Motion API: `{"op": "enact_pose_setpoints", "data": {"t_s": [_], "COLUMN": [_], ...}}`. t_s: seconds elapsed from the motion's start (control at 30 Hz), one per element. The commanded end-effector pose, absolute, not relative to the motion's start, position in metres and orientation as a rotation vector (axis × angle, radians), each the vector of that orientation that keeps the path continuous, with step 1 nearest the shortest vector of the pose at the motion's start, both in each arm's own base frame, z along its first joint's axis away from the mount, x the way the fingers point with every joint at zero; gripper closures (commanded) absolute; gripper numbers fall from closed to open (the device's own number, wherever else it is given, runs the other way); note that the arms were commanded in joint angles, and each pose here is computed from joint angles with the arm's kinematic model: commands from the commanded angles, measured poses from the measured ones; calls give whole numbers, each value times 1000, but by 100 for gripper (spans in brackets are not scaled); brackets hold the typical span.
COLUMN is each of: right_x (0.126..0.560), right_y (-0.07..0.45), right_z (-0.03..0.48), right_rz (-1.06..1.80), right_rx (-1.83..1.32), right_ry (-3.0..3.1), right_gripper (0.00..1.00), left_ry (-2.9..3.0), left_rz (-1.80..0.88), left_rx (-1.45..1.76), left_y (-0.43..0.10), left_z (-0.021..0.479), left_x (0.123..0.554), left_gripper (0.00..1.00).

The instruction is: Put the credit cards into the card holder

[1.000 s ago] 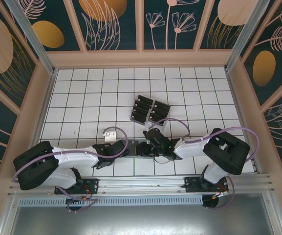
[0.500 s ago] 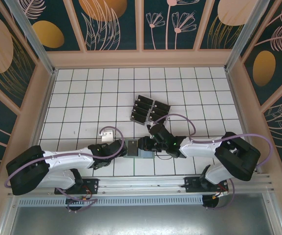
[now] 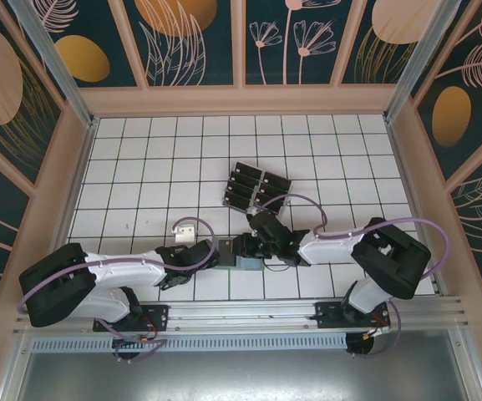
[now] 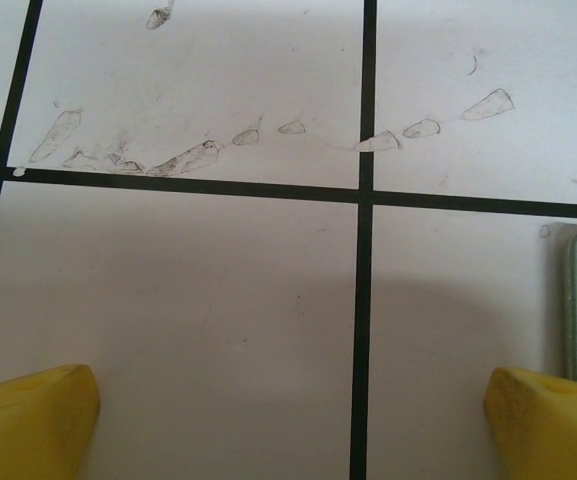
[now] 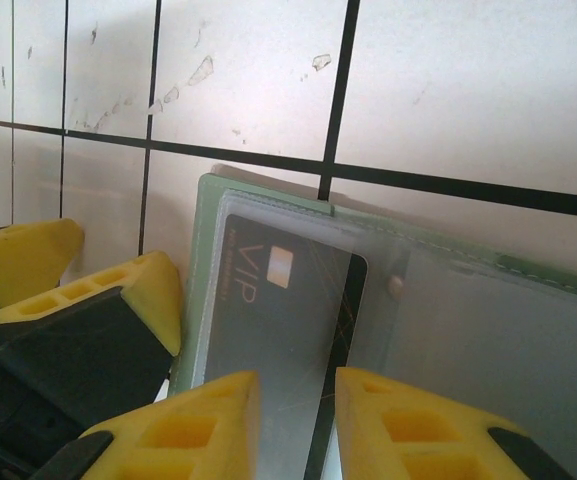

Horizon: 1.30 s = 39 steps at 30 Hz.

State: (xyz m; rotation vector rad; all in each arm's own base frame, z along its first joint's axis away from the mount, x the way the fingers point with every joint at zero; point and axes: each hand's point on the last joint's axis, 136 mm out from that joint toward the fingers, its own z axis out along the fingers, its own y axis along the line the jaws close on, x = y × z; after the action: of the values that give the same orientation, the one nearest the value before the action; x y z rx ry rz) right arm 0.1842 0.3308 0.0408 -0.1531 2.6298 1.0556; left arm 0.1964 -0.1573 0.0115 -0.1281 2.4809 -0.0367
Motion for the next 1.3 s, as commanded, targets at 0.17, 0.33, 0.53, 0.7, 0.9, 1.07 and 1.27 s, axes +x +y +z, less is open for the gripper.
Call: {"op": "enact_pose_setpoints", "data": {"t_s": [0.17, 0.33, 0.53, 0.7, 0.9, 1.07, 1.27], "right_x": [181, 181, 178, 179, 176, 172, 171], "right_y": [349, 355, 360, 354, 336, 329, 328], "right_z": [43, 43, 43, 53, 52, 44, 35], "right_rz": [1095, 1102, 1111, 1099, 1060, 1048, 1030], "right_rx": [-202, -213, -225, -212, -167, -149, -149], "right_ry": [2625, 2628, 2633, 2609, 2610, 2628, 2650], "right_gripper": [75, 76, 77, 76, 73, 73, 73], "left_ry": [2495, 2503, 2506, 2504, 2506, 2506, 2508], "left_rz": [-45, -53, -67, -71, -69, -70, -70], "left_rx": [-131, -131, -132, -132, -130, -128, -127], "left_y": [-156, -155, -157, -157, -156, -156, -157], "left_z": [2, -2, -3, -3, -4, -4, -4], "left_x": [193, 191, 190, 190, 190, 190, 190], "left_gripper": [1, 1, 1, 1, 1, 1, 1]}}
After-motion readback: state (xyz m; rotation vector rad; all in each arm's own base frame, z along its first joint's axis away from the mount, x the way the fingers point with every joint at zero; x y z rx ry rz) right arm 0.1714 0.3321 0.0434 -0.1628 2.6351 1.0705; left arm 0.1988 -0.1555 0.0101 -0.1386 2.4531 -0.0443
